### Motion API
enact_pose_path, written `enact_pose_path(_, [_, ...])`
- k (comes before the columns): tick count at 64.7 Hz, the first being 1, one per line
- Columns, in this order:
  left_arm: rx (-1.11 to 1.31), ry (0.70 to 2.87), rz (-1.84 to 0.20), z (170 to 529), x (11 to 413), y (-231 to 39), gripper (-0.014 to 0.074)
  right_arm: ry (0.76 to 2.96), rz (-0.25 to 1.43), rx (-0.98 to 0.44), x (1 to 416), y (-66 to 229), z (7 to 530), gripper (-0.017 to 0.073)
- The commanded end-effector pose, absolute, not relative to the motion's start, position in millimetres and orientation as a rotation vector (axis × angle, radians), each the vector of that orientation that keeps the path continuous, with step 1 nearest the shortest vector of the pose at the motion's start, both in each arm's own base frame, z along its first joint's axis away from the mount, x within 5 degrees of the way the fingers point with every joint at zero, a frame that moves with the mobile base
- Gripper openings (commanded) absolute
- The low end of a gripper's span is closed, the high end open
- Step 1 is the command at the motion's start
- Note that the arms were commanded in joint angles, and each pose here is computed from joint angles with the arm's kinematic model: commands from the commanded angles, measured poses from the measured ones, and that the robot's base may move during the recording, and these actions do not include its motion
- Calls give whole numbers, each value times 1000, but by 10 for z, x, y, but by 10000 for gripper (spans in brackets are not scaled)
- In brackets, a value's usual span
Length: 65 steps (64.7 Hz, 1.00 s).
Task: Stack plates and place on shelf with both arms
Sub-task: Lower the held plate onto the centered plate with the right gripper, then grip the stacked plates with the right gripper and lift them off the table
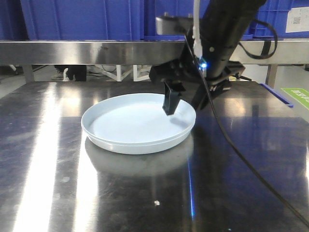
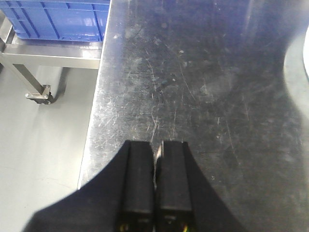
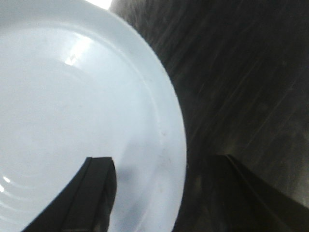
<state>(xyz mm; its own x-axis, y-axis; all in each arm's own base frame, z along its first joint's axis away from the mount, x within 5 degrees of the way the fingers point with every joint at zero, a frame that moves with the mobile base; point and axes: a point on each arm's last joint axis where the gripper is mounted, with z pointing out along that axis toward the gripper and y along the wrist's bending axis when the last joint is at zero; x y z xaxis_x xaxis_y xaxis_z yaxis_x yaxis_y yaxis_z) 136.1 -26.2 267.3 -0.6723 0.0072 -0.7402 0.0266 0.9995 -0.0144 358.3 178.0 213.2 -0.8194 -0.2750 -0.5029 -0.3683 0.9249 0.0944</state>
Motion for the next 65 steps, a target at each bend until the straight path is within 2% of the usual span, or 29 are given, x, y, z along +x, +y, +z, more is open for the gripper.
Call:
enact_pose_path(1, [47,2225,-61,2804,1404,-294,97,2493,282,-451,3620,1795,2386,491])
enact_pose_path(7, [47,2225,-61,2804,1404,-294,97,2501,280,-452,3626,1798,2359,452])
enact_pose_path(12, [47,2225,-61,2804,1404,-294,97,2500,280,-452,3627,1798,2358,347])
enact_pose_path(20, [47,2225,-61,2804,1404,-294,97,2486,282,-450,3629,1798,2382,27])
enact_pose_path(24, [47,2225,-61,2804,1404,-294,97,2466,284,-448,3635,1799,2407,79])
enact_pose_path(30, [47,2225,-61,2804,1404,-294,97,2422,291,-440,3629,1784,2511,46])
enact_pose_path(43, [47,2225,-61,2804,1404,-294,97,2295,304,-374,3555,1587,2965,56])
enact_pose_path(55, [47,2225,-61,2804,1404,-294,97,2150,276,-239,3323,1088,3500,56])
enact_pose_path(65, [47,2225,-61,2804,1404,-294,97,2039,222,-111,2995,631,3656,56])
